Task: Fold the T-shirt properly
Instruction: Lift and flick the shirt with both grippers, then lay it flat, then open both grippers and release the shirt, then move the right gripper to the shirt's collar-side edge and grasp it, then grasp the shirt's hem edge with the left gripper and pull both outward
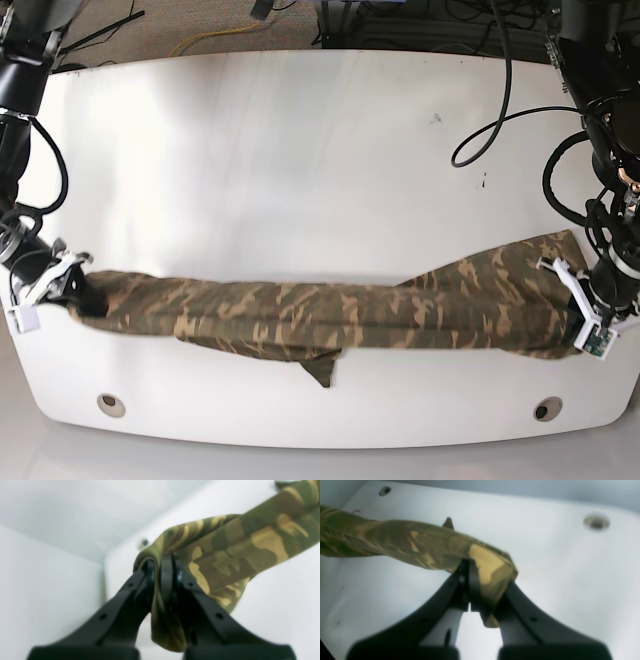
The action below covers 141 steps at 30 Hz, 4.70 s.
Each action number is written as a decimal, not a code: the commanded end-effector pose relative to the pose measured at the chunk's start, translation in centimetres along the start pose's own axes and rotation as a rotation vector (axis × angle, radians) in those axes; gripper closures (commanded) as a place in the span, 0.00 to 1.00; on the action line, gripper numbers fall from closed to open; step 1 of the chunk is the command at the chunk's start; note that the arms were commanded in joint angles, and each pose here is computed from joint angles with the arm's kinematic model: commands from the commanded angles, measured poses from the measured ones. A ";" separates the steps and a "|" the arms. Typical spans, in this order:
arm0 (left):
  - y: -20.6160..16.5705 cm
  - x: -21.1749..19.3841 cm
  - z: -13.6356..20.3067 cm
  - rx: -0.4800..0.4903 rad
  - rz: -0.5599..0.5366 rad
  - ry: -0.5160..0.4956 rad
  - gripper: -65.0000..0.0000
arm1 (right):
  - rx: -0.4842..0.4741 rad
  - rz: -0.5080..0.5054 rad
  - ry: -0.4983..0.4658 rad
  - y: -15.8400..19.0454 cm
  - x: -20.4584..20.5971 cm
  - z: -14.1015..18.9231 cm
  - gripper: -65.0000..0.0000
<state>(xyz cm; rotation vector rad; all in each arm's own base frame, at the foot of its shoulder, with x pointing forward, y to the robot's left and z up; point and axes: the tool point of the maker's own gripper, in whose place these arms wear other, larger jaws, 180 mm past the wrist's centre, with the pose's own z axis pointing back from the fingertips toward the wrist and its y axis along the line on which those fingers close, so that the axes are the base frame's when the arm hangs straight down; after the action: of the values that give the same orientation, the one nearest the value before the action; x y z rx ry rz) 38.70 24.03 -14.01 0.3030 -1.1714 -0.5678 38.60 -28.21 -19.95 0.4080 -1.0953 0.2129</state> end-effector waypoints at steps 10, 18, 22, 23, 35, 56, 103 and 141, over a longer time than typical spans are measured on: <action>-6.5 -9.8 2.9 -0.189 0.146 0.174 0.99 | -0.025 -0.116 0.110 2.9 -10.5 4.2 1.00; -9.2 -16.8 6.5 -0.226 0.215 0.360 0.99 | -0.010 -0.220 0.197 5.5 -16.4 5.5 1.00; -9.3 -19.4 8.5 -0.209 0.248 0.431 0.99 | -0.008 -0.255 0.224 6.1 -18.0 5.8 1.00; -9.3 -19.7 8.7 -0.206 0.253 0.440 0.99 | -0.008 -0.255 0.227 6.1 -18.1 5.8 1.00; -10.2 -24.3 12.0 -0.219 0.289 0.584 0.88 | -0.008 -0.286 0.304 6.8 -20.7 7.3 0.88; -8.9 -25.8 14.6 -0.191 0.278 0.605 0.31 | 0.004 -0.182 0.294 8.4 -20.9 10.8 0.36; -6.1 -22.9 11.6 -0.112 0.281 0.488 0.30 | 0.038 -0.207 0.276 0.3 -14.6 -16.4 0.36; -5.1 -30.2 0.3 -0.132 0.722 0.613 0.15 | 0.097 -0.212 0.278 3.4 -15.0 -18.2 0.93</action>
<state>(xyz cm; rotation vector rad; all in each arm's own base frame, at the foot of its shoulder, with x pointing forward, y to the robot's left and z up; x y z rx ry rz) 27.89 36.99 -40.57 -0.0698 -0.5572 0.1133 43.85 -16.26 -41.95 0.5600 -0.7004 0.1253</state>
